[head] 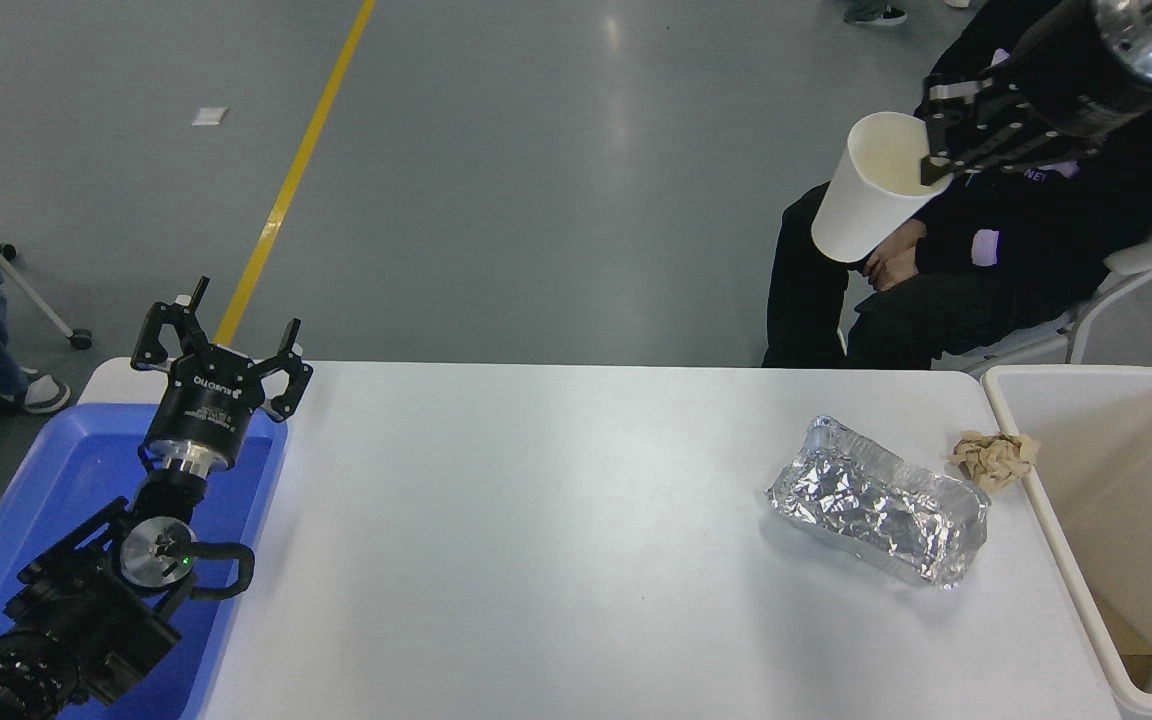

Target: Pick up paper cup place in dustbin

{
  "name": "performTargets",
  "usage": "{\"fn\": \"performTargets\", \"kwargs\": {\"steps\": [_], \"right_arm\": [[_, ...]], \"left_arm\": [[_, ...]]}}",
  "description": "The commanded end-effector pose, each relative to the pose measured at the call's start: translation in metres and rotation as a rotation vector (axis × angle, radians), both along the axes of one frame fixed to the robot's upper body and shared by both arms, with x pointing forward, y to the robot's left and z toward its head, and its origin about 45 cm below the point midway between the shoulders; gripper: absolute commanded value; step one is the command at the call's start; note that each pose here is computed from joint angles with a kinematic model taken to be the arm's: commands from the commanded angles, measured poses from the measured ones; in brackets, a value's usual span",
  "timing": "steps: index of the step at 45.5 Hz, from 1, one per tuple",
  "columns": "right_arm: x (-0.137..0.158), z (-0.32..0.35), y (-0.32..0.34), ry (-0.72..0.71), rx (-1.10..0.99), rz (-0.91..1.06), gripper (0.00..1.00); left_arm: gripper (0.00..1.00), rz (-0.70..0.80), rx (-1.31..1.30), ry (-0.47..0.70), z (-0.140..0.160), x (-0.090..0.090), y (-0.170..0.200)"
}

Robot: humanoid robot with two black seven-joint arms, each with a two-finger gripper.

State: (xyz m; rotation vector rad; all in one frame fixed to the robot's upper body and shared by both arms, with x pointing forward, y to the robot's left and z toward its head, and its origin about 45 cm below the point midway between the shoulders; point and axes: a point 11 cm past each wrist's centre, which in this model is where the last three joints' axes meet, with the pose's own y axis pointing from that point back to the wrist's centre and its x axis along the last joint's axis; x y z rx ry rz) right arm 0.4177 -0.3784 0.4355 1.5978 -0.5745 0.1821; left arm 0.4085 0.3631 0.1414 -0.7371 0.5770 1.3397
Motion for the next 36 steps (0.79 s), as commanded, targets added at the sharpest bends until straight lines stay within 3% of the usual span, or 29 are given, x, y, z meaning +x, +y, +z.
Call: {"fn": "performTargets", "kwargs": {"steps": [1,9,17,24,36], "right_arm": [[-0.048,-0.045,-0.102,0.088,-0.022,-0.182,0.0],[-0.098,-0.091,-0.157,0.184,-0.016,-0.316,0.0],[-0.118,-0.152,-0.208,0.074,-0.212,-0.41,0.0],[-0.129,-0.19,-0.241,-0.071,-0.335,-0.472,0.0],[-0.127,-0.264,-0.253,-0.152,-0.388,-0.523,0.0]], "left_arm": [[0.98,0.002,-0.001,-0.001,0.0,0.0,0.0],[0.98,0.001,0.002,0.0,0.0,0.0,0.001],[0.98,0.003,0.0,-0.001,0.001,0.0,0.001],[0.98,0.003,-0.002,-0.001,0.0,0.0,0.001],[0.98,0.002,-0.001,-0.001,0.0,0.0,0.0]]}}
